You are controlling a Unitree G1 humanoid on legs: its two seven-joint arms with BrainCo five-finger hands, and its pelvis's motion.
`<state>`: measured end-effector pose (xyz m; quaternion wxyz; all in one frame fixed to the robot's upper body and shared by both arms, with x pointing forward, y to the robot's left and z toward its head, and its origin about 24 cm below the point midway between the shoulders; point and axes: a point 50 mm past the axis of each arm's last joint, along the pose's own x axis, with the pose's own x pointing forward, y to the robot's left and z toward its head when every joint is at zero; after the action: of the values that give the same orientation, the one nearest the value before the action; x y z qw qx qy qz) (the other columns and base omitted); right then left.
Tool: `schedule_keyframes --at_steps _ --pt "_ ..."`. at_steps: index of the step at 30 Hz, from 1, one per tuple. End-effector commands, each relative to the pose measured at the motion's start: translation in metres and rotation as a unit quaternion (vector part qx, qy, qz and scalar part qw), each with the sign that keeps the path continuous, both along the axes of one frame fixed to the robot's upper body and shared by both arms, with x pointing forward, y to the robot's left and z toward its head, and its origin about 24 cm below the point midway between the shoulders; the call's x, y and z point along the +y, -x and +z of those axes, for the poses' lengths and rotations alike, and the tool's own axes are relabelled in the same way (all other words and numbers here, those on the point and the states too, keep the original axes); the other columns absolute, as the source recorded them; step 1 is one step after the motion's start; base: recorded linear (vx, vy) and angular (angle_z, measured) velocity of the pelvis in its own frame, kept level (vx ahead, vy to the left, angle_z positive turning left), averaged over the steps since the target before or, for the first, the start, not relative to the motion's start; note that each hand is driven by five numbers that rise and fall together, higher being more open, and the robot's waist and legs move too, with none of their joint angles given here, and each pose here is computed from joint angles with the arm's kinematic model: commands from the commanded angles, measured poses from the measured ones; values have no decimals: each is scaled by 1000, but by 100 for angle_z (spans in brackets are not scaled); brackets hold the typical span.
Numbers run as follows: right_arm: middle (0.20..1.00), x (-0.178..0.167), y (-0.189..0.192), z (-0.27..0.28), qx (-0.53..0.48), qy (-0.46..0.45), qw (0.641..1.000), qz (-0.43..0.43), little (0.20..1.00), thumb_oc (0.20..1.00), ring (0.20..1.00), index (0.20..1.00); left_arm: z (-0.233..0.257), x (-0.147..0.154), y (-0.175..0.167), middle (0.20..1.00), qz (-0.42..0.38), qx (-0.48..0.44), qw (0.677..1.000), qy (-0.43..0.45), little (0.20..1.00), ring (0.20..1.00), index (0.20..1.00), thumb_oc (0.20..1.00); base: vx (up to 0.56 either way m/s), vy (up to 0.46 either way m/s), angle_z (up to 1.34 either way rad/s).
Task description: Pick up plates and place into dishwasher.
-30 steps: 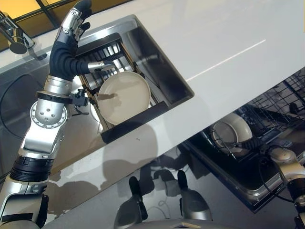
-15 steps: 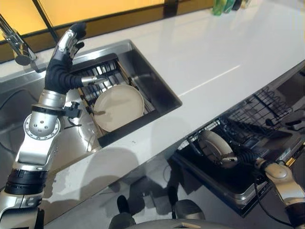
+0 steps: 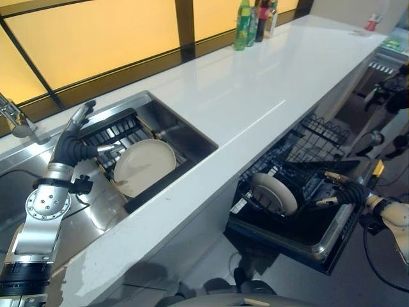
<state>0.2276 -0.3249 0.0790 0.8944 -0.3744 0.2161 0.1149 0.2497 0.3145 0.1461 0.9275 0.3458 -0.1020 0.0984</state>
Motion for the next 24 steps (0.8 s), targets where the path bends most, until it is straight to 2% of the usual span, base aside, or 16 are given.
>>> schedule_keyframes --at_steps 1,5,11,14,18,24 --pt "1000 7 -17 42 -100 22 994 31 1000 1000 1000 1000 2 11 -8 1000 40 6 998 -38 1000 1000 1000 1000 -34 228 -15" --pt "1000 12 -18 45 -117 11 992 37 1000 1000 1000 1000 -1 19 -16 1000 58 31 995 -68 1000 1000 1000 1000 -4 231 -8" --pt "1000 14 -13 39 -109 14 993 42 1000 1000 1000 1000 -14 40 -9 1000 98 72 992 -42 1000 1000 1000 1000 32 174 -29" --pt "1000 17 -10 36 -106 4 993 53 1000 1000 1000 1000 -21 49 2 1000 109 89 990 -14 1000 1000 1000 1000 -17 32 -49" --pt "1000 18 -10 34 -111 -4 993 45 1000 1000 1000 1000 -23 55 1 1000 120 94 988 -3 1000 1000 1000 1000 -25 -22 -60" --pt "1000 20 -14 40 -111 6 993 50 1000 1000 1000 1000 -27 70 -7 1000 167 125 978 -26 1000 1000 1000 1000 -10 -2 -23"
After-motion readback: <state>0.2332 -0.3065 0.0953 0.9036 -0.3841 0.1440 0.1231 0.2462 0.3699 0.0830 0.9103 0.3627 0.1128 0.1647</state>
